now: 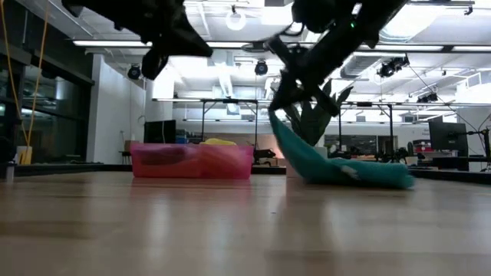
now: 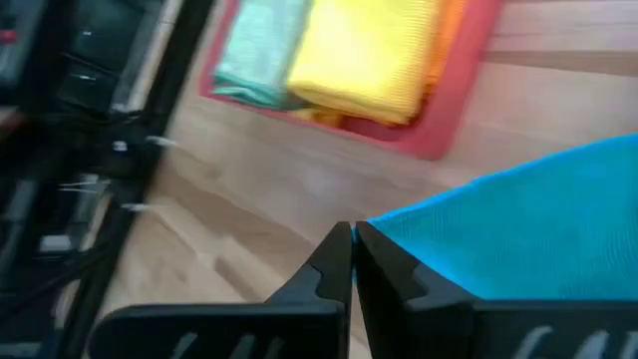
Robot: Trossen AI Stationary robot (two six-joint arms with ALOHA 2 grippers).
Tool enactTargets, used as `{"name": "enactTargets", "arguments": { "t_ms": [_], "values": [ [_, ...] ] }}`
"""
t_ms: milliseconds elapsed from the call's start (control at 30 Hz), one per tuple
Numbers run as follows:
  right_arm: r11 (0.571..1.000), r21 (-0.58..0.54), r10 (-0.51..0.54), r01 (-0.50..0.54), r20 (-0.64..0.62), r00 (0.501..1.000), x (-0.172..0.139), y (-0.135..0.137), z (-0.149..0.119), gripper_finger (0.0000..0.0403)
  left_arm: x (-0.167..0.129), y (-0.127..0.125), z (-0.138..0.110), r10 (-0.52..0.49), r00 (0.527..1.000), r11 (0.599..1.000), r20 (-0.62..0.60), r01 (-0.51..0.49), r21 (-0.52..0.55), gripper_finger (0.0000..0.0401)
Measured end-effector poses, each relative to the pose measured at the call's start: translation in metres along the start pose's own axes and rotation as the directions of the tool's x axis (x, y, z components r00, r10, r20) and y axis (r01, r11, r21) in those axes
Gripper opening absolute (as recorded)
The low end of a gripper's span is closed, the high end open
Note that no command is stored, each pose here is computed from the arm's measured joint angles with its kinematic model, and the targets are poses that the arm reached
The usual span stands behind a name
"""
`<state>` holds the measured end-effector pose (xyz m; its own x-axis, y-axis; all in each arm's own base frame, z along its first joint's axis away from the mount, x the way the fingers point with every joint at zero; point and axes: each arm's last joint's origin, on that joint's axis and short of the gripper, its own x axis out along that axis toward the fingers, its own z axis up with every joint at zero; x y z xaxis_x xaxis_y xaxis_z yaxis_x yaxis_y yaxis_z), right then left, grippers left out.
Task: Fold microfiber towels
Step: Fold the blue microfiber towel
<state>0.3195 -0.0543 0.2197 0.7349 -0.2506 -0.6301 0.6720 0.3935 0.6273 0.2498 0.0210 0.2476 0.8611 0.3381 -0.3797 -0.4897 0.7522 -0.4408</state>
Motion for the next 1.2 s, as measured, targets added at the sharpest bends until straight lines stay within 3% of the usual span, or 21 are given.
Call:
{"name": "enactTargets", "arguments": {
  "t_ms": [167, 300, 633, 900, 1200],
  "values": [
    [0.999, 0.008, 0.041, -0.041, -0.001, 0.999, 0.0, 0.017, -0.004, 0.0001, 0.02, 0.0, -0.012, 0.043, 0.999, 0.998, -0.001, -0.043, -0.039, 0.0041],
    [0.996, 0.033, 0.08, -0.08, 0.0, 0.997, 0.001, 0.029, -0.01, 0.0, 0.039, -0.006, -0.027, 0.025, 1.0, 0.998, -0.002, -0.026, -0.053, 0.0092],
    [0.984, 0.09, 0.148, -0.152, 0.05, 0.988, -0.001, 0.041, -0.015, 0.0, 0.068, -0.006, -0.058, 0.135, 0.99, 0.981, 0.047, -0.127, -0.144, 0.0203],
    [0.981, 0.113, 0.151, -0.156, 0.053, 0.987, -0.001, 0.041, -0.015, 0.0, 0.084, -0.011, -0.06, 0.122, 0.978, 0.972, 0.17, -0.083, -0.219, 0.0214],
    [0.98, 0.114, 0.159, -0.165, 0.059, 0.985, -0.001, 0.042, -0.014, 0.0, 0.106, -0.021, -0.061, 0.131, 0.978, 0.985, 0.163, -0.11, -0.135, 0.0212]
  ]
}}
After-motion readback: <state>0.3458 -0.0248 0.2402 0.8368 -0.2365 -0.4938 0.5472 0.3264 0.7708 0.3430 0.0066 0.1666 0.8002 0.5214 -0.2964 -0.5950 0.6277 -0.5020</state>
